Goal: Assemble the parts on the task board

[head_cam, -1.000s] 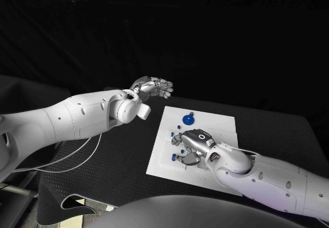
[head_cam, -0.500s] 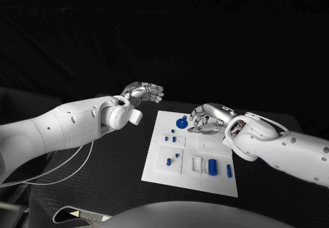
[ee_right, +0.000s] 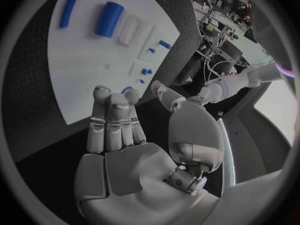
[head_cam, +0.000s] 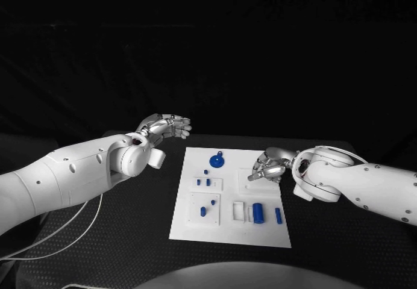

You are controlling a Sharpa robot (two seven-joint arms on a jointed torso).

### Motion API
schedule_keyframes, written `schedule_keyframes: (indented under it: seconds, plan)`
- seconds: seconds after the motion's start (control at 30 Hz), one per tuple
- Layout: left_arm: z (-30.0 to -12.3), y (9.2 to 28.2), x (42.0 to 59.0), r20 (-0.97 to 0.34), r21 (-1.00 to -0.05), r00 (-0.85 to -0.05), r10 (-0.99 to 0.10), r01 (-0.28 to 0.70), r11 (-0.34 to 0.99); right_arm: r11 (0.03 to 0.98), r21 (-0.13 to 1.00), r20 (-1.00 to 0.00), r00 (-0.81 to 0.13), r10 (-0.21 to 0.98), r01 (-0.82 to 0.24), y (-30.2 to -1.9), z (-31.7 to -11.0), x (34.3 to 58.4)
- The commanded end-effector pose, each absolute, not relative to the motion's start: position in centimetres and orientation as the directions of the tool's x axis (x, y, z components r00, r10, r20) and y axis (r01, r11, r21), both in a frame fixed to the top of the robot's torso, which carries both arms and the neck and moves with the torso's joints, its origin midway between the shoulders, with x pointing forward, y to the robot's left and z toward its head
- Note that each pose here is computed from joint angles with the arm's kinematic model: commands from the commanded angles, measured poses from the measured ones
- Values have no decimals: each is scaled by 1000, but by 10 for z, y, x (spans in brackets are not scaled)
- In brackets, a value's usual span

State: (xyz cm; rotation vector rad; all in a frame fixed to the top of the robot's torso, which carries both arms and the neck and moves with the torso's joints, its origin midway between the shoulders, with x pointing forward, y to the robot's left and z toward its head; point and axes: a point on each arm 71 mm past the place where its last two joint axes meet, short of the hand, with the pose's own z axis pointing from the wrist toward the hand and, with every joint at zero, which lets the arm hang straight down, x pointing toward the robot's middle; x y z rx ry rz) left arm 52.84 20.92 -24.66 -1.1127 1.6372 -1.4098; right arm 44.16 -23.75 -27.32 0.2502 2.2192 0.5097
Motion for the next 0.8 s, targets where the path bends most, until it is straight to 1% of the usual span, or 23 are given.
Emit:
schedule_keyframes:
  seconds: [0.03, 0.27, 0.47, 0.63, 0.8]
  plan:
    - [-248, 208, 527, 42, -986, -403, -914, -165, 28, 928, 338, -526, -785, 326, 159, -249, -291, 425]
    - [-250, 208, 526, 44, -986, -411, -910, -166, 27, 941, 279, -476, -823, 310, 194, -255, -301, 411]
    - [-249, 207, 526, 46, -988, -415, -909, -156, 21, 942, 266, -489, -814, 313, 202, -258, -303, 408]
    - [-249, 205, 525, 53, -988, -427, -903, -154, 15, 953, 245, -520, -806, 283, 177, -254, -307, 407]
    - [-249, 204, 525, 55, -988, -431, -901, -155, 14, 960, 226, -522, -811, 264, 167, -251, -313, 408]
